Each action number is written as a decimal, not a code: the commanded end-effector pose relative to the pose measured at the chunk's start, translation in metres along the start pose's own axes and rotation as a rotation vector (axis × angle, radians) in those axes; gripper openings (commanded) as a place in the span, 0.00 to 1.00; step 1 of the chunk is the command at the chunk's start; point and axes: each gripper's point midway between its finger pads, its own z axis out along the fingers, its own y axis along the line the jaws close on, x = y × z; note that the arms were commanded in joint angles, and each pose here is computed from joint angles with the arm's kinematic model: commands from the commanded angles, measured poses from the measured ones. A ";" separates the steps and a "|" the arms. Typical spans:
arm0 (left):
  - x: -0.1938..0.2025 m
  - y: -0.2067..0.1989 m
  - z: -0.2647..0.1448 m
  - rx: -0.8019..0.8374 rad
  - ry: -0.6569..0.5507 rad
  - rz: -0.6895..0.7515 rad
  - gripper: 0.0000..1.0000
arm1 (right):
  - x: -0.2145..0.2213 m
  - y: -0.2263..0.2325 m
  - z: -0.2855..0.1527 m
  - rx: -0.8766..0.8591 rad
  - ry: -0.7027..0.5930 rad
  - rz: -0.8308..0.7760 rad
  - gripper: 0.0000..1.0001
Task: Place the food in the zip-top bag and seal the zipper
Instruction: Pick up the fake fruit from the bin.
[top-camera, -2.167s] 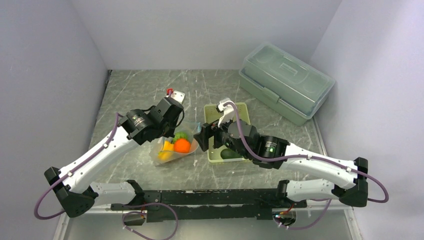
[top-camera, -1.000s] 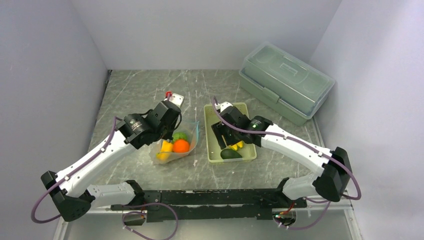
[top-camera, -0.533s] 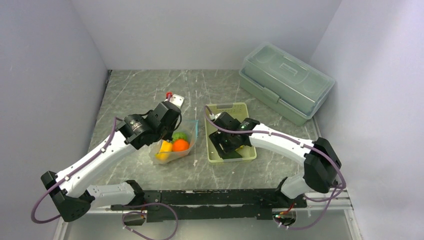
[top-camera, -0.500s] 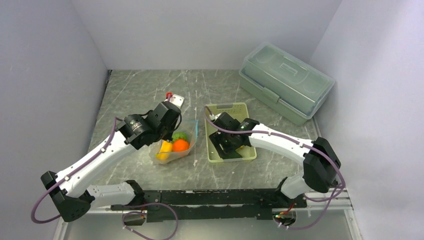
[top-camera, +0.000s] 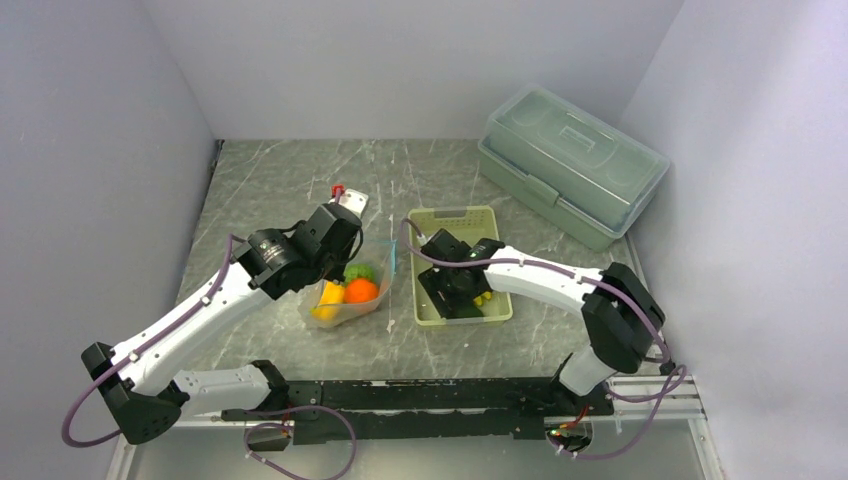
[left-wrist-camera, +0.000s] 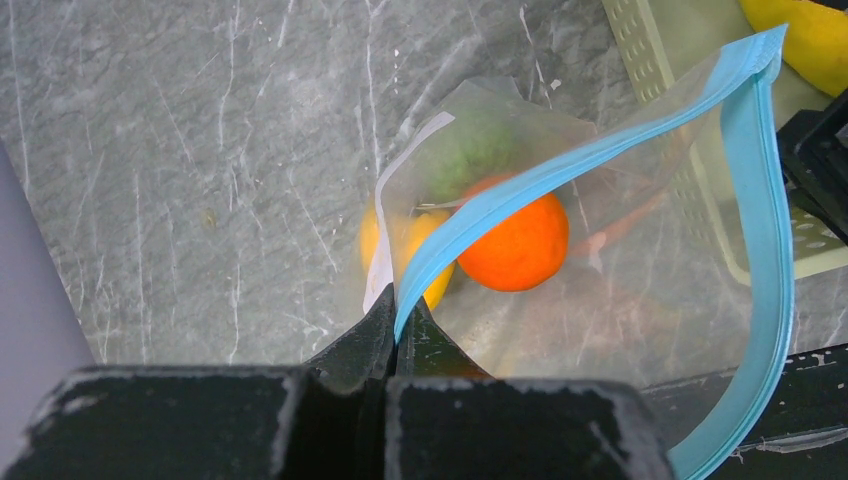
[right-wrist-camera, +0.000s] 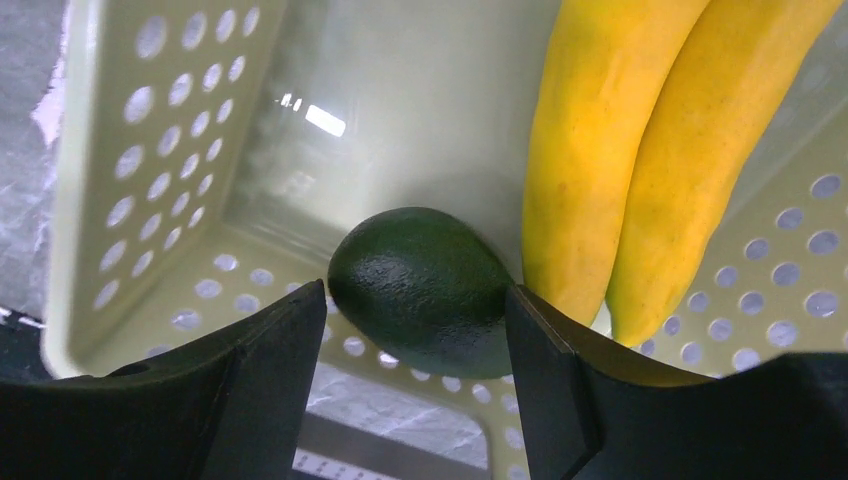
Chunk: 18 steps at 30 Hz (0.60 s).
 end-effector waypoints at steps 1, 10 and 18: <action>-0.007 0.002 -0.006 0.005 -0.047 -0.016 0.00 | 0.010 -0.006 0.013 0.043 0.053 -0.002 0.69; -0.006 0.003 -0.005 0.001 -0.045 -0.014 0.00 | 0.018 -0.016 0.023 0.105 0.085 0.004 0.65; -0.006 0.003 -0.006 0.002 -0.045 -0.017 0.00 | 0.004 -0.017 0.012 0.117 0.030 0.026 0.48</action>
